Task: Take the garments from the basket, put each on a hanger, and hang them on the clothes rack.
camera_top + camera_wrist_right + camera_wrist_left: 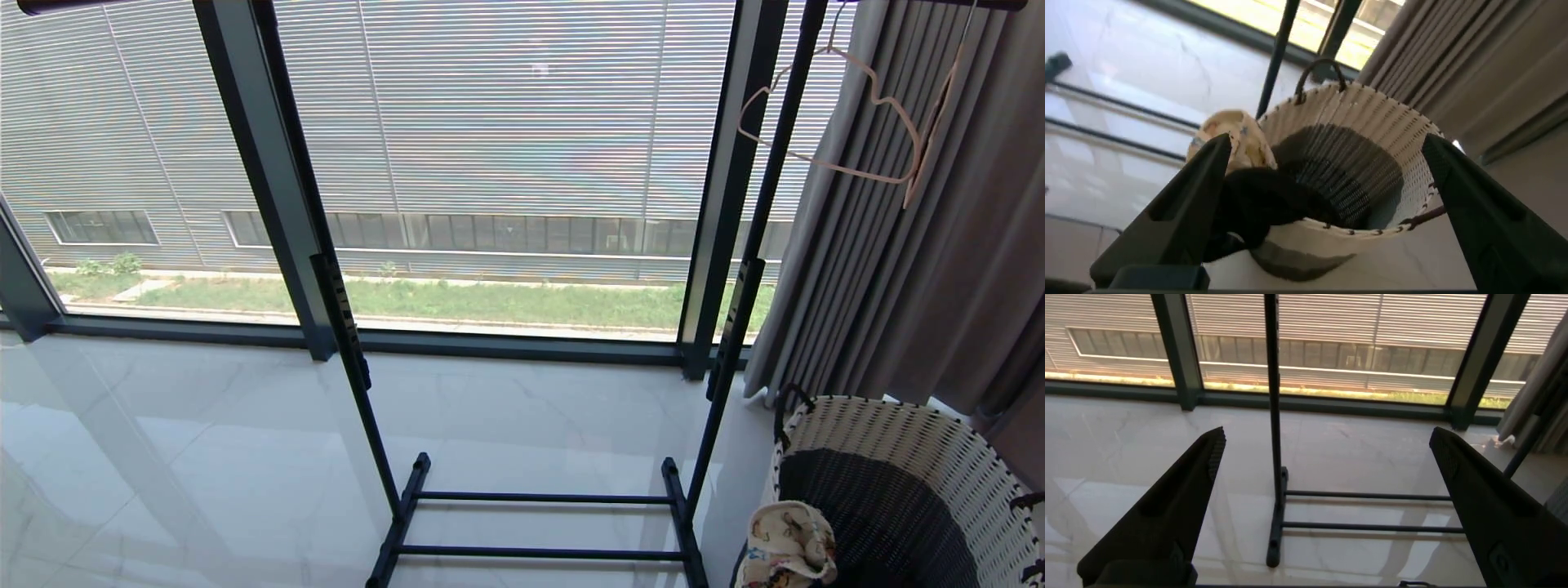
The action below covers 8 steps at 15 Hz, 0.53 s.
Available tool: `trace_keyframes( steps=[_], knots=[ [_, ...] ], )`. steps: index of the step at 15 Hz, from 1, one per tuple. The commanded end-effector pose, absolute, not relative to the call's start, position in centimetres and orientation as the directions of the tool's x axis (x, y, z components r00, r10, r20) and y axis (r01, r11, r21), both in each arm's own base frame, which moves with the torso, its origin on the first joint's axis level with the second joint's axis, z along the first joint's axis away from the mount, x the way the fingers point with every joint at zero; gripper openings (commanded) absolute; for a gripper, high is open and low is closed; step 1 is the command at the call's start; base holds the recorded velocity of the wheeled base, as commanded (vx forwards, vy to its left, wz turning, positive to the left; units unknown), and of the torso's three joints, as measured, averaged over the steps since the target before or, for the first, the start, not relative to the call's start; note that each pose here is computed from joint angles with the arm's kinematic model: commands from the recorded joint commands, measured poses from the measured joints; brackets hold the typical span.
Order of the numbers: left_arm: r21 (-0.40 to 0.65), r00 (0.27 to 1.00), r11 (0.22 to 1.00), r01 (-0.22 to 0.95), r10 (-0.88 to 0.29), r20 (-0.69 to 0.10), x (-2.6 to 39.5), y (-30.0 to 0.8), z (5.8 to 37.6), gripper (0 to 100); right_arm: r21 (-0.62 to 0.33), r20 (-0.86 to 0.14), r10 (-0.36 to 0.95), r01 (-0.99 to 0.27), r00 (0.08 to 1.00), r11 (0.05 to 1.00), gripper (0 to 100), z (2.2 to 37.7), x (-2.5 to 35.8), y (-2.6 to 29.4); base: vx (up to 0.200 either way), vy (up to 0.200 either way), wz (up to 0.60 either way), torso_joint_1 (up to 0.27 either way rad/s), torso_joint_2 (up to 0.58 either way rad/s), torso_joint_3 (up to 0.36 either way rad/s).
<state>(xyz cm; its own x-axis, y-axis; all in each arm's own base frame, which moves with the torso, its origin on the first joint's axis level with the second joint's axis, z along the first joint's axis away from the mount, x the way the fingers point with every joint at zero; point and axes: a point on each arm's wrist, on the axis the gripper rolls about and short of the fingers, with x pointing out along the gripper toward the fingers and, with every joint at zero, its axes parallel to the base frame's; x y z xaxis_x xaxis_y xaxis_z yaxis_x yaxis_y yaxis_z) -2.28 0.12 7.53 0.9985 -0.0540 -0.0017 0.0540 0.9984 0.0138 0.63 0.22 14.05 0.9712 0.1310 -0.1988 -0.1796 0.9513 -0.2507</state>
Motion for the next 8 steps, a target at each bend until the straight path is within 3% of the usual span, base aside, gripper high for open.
trace_keyframes(
  steps=[1, 2, 4, 8],
  knots=[
    [0.014, 0.999, 0.998, 0.054, -0.054, -0.002, -2.3, 0.1, 7.5, 100, -0.363, -0.607, 0.123, -0.412, 0.785, 0.836, 100, 12.6, 6.3, 0.5, 0.000, 0.000, 0.00, 0.000, 0.00, 0.000],
    [0.014, 0.999, 0.998, 0.054, -0.054, -0.002, -2.3, 0.1, 7.5, 100, -0.371, -0.710, 0.122, -0.515, 0.693, 0.773, 100, 11.2, 7.4, 0.6, 0.000, 0.000, 0.00, 0.000, 0.00, 0.000],
    [0.014, 0.999, 0.998, 0.054, -0.054, -0.002, -2.3, 0.1, 7.5, 100, -0.347, -0.798, 0.112, -0.603, 0.592, 0.718, 100, 9.9, 8.4, 0.7, 0.000, 0.000, 0.00, 0.000, 0.00, 0.000],
    [0.014, 0.999, 0.998, 0.054, -0.054, -0.002, -2.3, 0.1, 7.5, 100, -0.270, -0.872, 0.111, -0.657, 0.477, 0.703, 100, 8.3, 9.1, 0.8, 0.000, 0.000, 0.00, 0.000, 0.00, 0.000]
  ],
)
